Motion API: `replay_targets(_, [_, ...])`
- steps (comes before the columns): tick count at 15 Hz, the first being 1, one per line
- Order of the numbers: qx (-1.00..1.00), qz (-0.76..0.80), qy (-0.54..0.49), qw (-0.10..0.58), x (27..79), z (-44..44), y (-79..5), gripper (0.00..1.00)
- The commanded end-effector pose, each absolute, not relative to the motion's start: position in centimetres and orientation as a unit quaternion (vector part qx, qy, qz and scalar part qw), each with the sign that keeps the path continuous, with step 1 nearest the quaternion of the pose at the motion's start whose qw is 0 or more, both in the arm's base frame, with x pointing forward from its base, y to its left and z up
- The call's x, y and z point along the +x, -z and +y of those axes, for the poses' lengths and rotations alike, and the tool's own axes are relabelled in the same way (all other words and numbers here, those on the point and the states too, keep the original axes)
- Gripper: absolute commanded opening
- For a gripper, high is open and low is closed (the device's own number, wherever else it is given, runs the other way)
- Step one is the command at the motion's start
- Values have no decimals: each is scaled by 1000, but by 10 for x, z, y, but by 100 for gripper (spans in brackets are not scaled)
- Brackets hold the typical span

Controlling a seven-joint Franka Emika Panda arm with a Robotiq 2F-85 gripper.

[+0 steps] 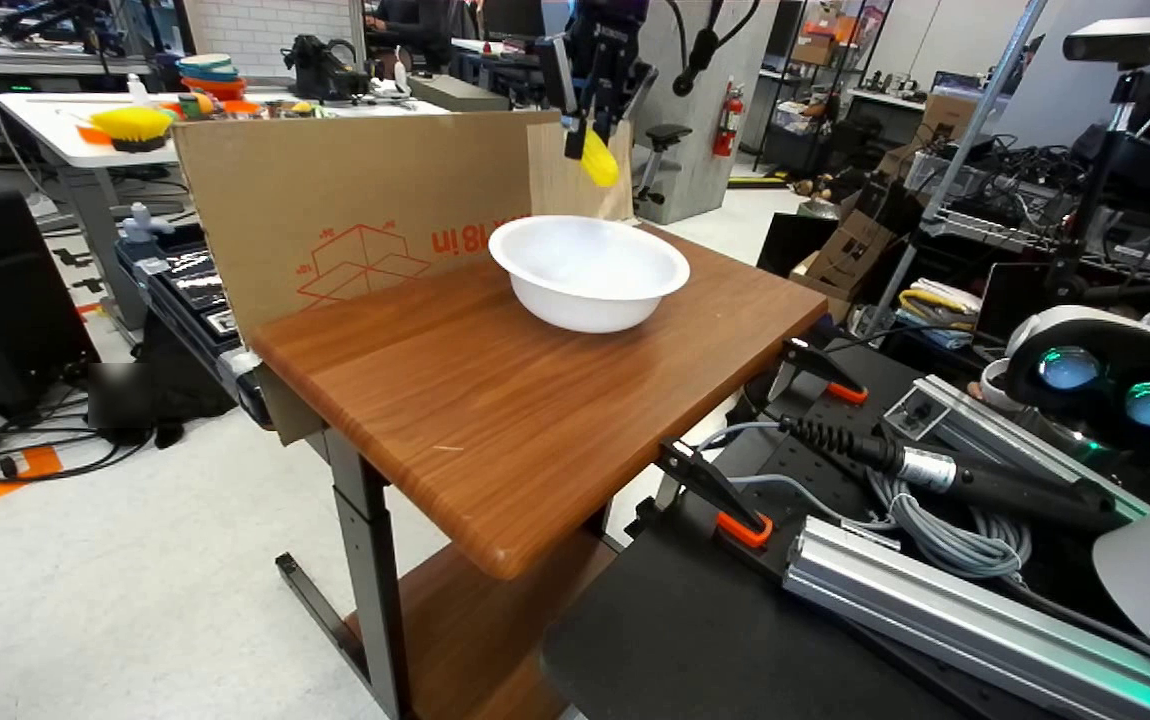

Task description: Put the corn in the bowl

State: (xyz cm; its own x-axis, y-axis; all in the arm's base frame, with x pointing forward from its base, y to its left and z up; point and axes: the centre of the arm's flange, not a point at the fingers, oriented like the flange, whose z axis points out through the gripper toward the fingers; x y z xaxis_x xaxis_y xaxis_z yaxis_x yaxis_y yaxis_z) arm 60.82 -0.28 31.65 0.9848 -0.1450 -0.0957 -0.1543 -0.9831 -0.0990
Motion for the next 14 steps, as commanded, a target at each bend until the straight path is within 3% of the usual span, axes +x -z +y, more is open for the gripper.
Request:
replay_targets(1, [-996,60,-48,53,565,54,-307,7])
replay_targets(6, [-994,87,-62,30,567,80,-261,7])
replay_targets(14, [-978,193,-76,8,583,31,-221,7])
